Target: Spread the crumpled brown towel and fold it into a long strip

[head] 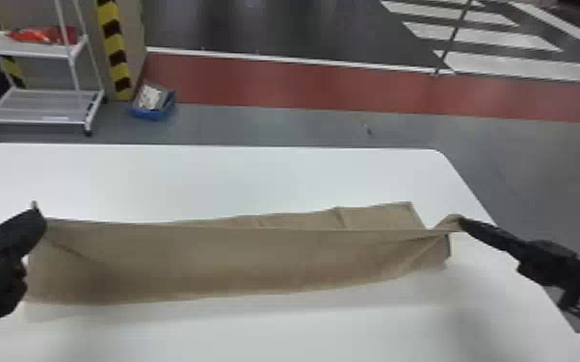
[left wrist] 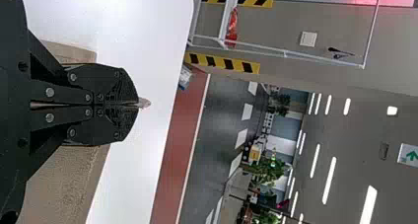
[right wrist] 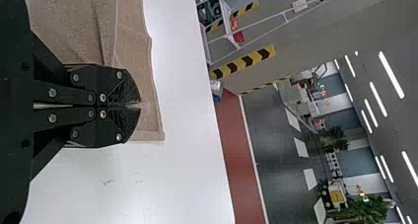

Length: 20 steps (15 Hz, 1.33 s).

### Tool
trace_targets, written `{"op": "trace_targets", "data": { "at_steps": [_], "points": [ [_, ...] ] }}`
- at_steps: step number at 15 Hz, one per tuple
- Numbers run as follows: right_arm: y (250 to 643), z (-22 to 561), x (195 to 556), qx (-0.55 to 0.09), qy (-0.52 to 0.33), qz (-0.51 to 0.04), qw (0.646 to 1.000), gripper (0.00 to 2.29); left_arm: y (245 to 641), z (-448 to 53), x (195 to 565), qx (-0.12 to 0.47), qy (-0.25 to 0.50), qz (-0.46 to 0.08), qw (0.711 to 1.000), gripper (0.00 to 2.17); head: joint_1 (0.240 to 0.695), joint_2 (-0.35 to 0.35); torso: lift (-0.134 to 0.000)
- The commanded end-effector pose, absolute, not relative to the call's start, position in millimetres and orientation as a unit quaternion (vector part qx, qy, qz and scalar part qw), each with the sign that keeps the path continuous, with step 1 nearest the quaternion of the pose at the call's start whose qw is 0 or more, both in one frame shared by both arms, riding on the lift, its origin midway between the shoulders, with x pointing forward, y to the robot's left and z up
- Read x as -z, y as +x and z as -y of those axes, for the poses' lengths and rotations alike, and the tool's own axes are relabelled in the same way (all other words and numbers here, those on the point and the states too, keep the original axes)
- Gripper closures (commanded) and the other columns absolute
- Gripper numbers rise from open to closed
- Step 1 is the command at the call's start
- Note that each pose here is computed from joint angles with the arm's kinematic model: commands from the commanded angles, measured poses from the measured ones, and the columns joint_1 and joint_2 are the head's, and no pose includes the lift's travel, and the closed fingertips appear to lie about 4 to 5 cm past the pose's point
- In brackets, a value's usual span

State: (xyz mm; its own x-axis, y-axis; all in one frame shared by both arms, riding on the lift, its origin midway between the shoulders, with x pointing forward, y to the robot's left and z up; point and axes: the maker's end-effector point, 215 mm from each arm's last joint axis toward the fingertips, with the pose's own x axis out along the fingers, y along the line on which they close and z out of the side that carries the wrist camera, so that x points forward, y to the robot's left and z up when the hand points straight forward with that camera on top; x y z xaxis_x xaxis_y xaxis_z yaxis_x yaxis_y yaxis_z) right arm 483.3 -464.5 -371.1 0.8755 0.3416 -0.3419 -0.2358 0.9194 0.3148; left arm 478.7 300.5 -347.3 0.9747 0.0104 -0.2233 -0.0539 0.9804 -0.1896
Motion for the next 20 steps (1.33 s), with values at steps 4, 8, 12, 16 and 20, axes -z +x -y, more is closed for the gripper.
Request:
{"op": "trace_targets", "data": {
  "at_steps": [4,8,12,16,20],
  "points": [
    [542,453,373,-0.141,0.105,-0.181,0.968,1.48,502,-306,383,-0.033,-0.082,-0.153,0.984,1.44,0.695,-0.173,-0.124],
    [571,449,371,-0.133,0.093,-0.172,0.972,1.48,514,-312,387,-0.039,-0.082,-0.155,0.984,1.44,0.695,-0.151,-0.124],
    [585,432,397,-0.144,0.064,-0.195,0.968,1.46,526,-315,399,-0.044,-0.078,-0.166,0.982,1.44,0.695,-0.129,-0.124],
    [595,427,404,-0.136,0.028,-0.186,0.973,1.25,531,-311,412,-0.042,-0.079,-0.177,0.98,1.14,0.695,-0.116,-0.124],
    [625,424,384,-0.113,-0.03,-0.115,0.987,0.47,537,-315,418,-0.047,-0.068,-0.182,0.98,0.22,0.695,-0.113,-0.124]
  ]
}}
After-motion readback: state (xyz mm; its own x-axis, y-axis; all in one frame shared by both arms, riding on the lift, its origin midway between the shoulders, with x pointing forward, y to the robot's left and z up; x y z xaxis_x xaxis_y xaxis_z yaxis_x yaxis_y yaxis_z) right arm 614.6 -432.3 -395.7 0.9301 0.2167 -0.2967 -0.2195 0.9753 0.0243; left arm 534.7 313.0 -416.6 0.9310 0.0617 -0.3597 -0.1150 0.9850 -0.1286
